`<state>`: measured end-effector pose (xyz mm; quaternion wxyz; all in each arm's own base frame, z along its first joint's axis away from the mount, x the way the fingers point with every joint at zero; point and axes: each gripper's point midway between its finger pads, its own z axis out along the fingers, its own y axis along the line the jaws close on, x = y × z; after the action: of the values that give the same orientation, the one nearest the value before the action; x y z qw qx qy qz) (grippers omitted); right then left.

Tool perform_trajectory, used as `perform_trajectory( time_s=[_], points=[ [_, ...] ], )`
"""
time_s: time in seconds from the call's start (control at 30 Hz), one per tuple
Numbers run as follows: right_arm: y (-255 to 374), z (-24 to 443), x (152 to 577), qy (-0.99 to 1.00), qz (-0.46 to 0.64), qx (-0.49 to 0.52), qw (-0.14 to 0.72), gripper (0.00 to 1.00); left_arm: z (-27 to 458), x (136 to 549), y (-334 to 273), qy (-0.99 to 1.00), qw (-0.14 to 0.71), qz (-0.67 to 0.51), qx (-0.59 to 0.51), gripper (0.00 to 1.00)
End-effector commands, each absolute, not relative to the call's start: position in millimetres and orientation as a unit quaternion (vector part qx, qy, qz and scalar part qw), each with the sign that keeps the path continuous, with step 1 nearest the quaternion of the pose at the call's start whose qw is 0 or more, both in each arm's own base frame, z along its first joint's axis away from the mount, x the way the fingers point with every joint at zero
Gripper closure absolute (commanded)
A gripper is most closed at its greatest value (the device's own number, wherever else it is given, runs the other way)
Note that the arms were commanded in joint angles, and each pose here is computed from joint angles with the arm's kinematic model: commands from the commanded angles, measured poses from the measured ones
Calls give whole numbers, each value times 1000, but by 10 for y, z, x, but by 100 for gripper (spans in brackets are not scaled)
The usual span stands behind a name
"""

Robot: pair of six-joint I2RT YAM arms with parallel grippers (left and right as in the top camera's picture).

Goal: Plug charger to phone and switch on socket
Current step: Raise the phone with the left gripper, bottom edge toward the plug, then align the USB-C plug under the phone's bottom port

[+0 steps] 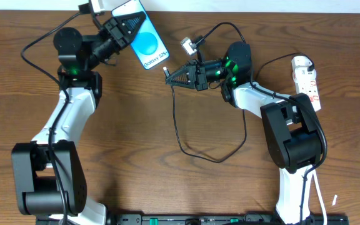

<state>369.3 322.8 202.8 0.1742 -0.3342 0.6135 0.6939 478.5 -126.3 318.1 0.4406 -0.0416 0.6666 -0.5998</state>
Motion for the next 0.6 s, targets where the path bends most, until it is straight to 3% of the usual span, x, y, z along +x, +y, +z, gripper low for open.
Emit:
perform_trajectory(
  time_s=[0.0, 0.57],
  points=[
    [3254, 2199, 3707, 613, 699, -321, 179, 99, 3337, 4733, -1296, 656, 462, -597, -23, 92],
    [3292, 2273, 3651, 605, 703, -328, 182, 99, 3347, 4780, -1254, 653, 477, -587, -31, 93]
  ],
)
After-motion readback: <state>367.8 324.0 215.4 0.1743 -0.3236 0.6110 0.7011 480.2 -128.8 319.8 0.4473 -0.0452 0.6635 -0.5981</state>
